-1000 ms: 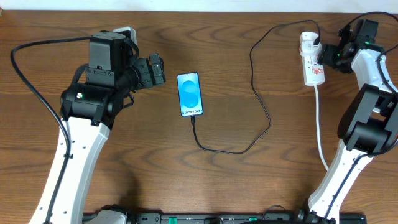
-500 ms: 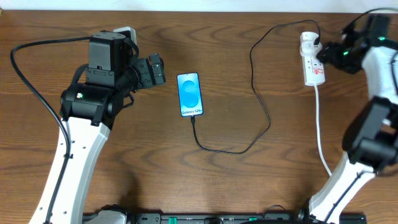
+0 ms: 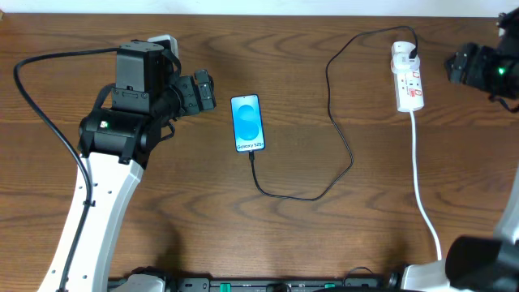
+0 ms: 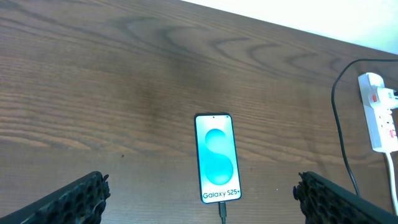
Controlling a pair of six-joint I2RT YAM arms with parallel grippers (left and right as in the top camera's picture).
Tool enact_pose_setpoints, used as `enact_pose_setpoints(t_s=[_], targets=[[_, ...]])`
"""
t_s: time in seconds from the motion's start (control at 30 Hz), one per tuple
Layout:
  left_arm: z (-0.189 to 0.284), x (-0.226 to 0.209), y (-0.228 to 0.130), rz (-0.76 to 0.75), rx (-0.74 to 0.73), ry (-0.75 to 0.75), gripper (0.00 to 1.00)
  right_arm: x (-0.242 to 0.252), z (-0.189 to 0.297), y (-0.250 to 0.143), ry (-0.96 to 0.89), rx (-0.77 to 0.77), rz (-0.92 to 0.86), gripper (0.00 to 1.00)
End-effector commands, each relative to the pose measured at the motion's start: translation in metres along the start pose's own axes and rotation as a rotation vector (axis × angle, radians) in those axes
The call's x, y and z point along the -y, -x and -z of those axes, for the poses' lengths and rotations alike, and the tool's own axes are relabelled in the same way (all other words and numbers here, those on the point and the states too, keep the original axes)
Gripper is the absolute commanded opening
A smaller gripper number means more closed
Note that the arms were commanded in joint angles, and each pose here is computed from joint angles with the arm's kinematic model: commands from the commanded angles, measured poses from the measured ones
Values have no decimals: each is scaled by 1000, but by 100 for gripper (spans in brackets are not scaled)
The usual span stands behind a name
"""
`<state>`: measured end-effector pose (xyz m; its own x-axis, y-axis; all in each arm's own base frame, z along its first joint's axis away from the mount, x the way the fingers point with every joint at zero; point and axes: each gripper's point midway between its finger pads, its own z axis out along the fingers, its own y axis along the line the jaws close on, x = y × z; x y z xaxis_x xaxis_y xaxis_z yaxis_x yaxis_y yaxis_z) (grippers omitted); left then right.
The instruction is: Plug charger to phone and switch on socket
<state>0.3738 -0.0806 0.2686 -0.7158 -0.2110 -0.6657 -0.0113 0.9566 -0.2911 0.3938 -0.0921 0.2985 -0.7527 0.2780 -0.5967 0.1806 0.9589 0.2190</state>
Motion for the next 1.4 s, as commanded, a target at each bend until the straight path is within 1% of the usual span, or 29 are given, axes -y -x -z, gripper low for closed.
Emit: enact_pose_setpoints(t_s=[0.0, 0.07, 0.2, 0.27, 0.43, 0.63, 0.8, 1.0, 1.1, 1.3, 1.37], targets=[[2, -1, 2, -10, 10, 6, 98, -11, 37, -5, -1, 45, 40, 89], [2, -1, 2, -10, 10, 6, 98, -15, 53, -14, -1, 44, 55, 91], [2, -1, 2, -10, 10, 6, 98, -22, 78, -33, 0, 28, 85, 98], [2, -1, 2, -10, 10, 6, 98, -24, 87, -43, -1, 16, 85, 99], [2, -1, 2, -10, 10, 6, 98, -30, 101, -66, 8, -36, 71, 99], [2, -1, 2, -10, 10, 6, 99, -34, 107, -90, 30, -118, 35, 99], [2, -1, 2, -10, 10, 6, 98, -35, 112, -115, 32, -219, 6, 99], [2, -1, 2, -10, 10, 7, 98, -35, 113, -120, 30, -243, 1, 99], [2, -1, 2, -10, 10, 7, 98, -37, 113, -120, 43, -242, 35, 99], [2, -1, 2, -10, 10, 7, 99, -61, 120, -121, 198, -209, 188, 99], [2, -1, 2, -10, 10, 7, 98, -66, 125, -121, 220, -189, 218, 99]])
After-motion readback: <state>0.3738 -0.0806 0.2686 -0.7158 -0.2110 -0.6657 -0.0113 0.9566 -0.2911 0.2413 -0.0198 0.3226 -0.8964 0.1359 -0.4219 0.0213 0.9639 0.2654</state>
